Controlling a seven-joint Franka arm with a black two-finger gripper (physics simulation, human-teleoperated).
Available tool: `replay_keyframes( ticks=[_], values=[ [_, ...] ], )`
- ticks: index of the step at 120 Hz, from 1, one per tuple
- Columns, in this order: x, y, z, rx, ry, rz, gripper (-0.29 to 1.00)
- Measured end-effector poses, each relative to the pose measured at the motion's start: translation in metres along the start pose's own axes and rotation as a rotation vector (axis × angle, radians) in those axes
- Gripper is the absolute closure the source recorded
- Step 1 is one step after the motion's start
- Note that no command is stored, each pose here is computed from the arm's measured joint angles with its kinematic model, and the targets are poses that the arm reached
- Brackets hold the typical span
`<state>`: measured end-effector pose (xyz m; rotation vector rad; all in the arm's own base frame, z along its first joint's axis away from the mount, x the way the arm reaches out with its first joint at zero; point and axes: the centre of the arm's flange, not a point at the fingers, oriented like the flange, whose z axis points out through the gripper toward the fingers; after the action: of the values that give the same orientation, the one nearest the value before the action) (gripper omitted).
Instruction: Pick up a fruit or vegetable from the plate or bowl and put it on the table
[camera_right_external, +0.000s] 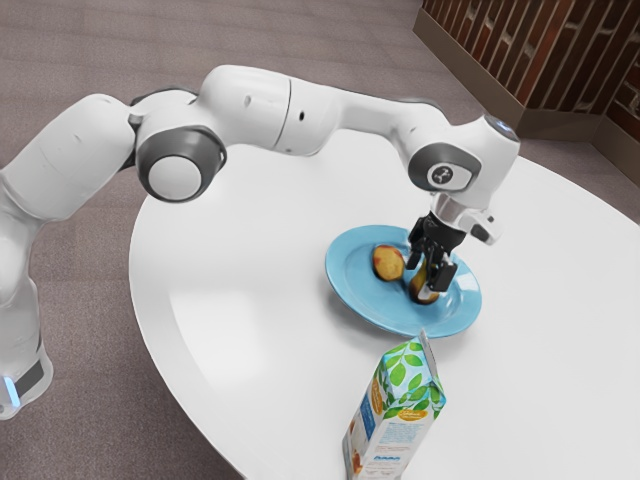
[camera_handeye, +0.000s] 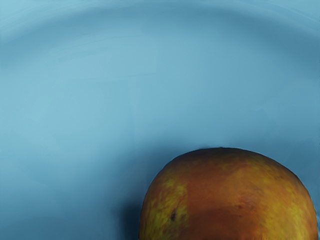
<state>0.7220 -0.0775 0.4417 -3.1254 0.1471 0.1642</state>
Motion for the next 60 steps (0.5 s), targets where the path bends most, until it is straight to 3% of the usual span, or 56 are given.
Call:
replay_keyframes(
  ticks=[26, 48, 60],
  values=[
    [0.0014, -0.0023, 0.0030, 0.011, 0.001, -0.004, 0.56],
    [0.0013, -0.0067, 0.0019, 0.011, 0.003, -0.010, 0.54],
    [-0.0001, -0.0075, -0.0033, 0.003, 0.010, -0.013, 0.40]
  ],
)
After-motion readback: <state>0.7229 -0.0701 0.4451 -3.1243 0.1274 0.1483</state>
